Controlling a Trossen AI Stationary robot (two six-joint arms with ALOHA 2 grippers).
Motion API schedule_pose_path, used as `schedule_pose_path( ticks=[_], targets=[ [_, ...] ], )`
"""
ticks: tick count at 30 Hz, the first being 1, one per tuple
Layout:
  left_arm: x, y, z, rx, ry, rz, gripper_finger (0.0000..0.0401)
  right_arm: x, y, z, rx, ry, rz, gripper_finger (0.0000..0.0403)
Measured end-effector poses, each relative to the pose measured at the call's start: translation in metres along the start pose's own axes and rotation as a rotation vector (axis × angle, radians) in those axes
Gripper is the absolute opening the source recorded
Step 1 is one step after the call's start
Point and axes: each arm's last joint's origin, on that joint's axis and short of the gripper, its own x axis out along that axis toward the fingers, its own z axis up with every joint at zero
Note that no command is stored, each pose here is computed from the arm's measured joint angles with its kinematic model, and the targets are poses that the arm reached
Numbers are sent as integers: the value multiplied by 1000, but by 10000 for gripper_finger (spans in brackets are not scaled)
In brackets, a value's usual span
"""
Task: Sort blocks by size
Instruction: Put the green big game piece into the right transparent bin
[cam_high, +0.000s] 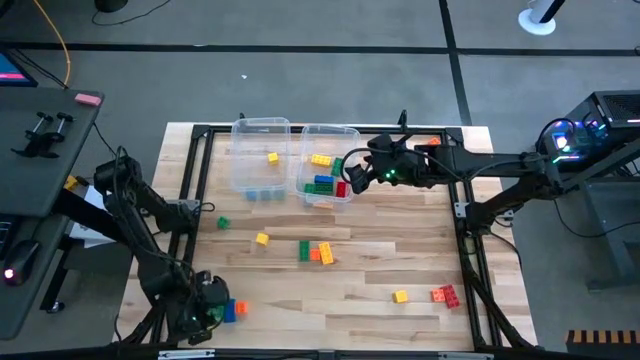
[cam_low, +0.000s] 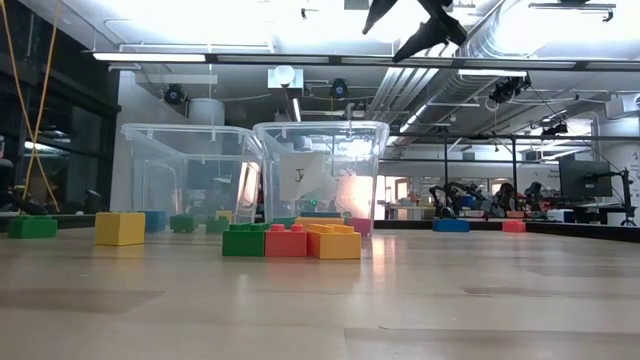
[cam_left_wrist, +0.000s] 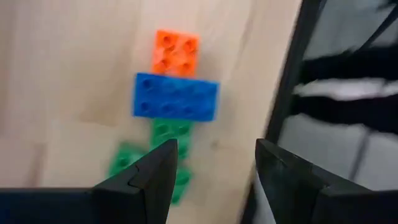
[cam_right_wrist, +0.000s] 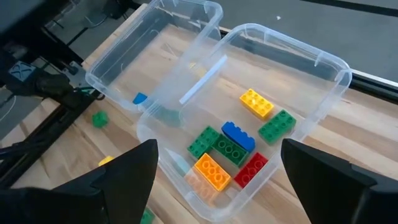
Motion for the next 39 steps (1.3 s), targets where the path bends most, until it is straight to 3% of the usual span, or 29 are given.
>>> schedule_pose_path(
  ticks=[10,13,16,19,23,25,32,39],
  targets=[
    [-2,11,-10,331,78,108,202,4,0,-3,-13,37,-4,336],
    [-2,10,-15,362,92,100,202,4,0,-3,-14,39,-6,336],
    [-2,9,-17,162,94,105,202,4,0,-3,-14,39,-6,336],
    [-2,10,-16,-159,53,122,202,4,0,-3,-14,38,-6,336],
    [-2,9,-15,-675,-29,118,202,4,0,-3,-15,35,-10,336],
    [-3,11,-14,-796,-65,122,202,4,0,-3,-15,35,-10,336],
    [10,16,-12,-848,-68,240,202,4,-1,-3,-33,35,-12,336],
    [29,17,-8,-747,33,319,202,4,-1,-4,-36,40,-17,336]
  ],
)
